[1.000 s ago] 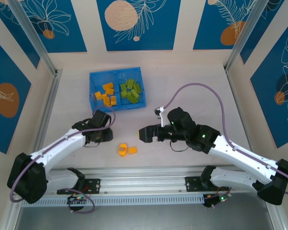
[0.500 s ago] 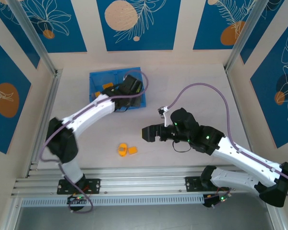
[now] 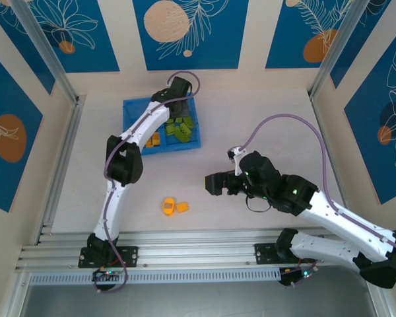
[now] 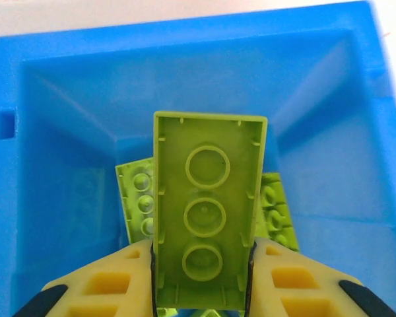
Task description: Sort the legos into containers by color
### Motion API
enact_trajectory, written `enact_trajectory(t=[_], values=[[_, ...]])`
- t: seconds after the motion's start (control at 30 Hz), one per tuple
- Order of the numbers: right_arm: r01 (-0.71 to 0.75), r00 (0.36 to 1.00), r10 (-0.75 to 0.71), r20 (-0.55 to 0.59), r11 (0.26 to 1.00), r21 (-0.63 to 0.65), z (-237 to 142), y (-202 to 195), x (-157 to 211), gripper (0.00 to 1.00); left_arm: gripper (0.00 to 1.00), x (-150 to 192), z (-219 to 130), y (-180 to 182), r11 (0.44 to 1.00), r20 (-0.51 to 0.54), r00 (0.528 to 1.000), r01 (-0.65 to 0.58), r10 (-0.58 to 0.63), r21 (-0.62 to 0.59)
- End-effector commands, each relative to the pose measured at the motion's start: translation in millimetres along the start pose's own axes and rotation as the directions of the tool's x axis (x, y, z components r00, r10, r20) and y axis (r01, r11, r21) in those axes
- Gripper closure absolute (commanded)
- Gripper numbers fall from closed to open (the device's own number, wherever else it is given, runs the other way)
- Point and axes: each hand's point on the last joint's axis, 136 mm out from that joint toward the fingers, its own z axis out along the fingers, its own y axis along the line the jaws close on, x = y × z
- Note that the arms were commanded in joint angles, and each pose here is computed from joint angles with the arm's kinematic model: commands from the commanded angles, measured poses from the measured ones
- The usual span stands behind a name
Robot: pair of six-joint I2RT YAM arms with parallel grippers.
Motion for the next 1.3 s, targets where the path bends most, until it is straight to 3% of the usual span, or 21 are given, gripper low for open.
enact_trajectory(t=[0.0,0.13,0.3,0.57,0.73,0.87,1.1,1.27], values=[[0.068,0.997,-0.071,0.020,0.991,0.112,-4,-15,-8,0.02,0.73,-5,2,9,0.999,0.007,1.000,-0.014,0.015,-0.046],[0.081,0.996,-0.082,0.031,0.996,0.049,-5,-1,-11,0.01,0.65,-14,-6,8,0.999,0.032,0.999,-0.014,0.015,-0.031],[0.081,0.996,-0.083,0.032,0.994,0.070,-2,-3,-14,0.01,0.47,-31,-54,-13,0.996,0.076,0.997,-0.021,0.015,0.081],[0.080,0.997,-0.078,-0.022,0.994,0.070,10,7,-15,0.01,0.46,-42,-173,-31,0.967,0.181,0.983,-0.075,0.030,0.243],[0.077,0.994,-0.074,-0.086,0.996,0.040,26,18,-5,0.01,0.46,12,-251,-16,0.939,0.301,0.953,-0.131,0.030,0.319],[0.089,0.987,-0.082,-0.139,0.995,0.038,52,26,5,0.01,0.46,72,-289,24,0.927,0.306,0.951,-0.156,0.047,0.342],[0.020,0.963,0.011,-0.268,0.993,0.116,111,46,32,0.05,0.39,183,-299,94,0.928,0.216,0.965,-0.214,0.152,0.304],[0.049,0.935,0.042,-0.352,0.969,0.244,159,58,58,0.09,0.26,220,-296,124,0.932,0.198,0.955,-0.266,0.220,0.246]])
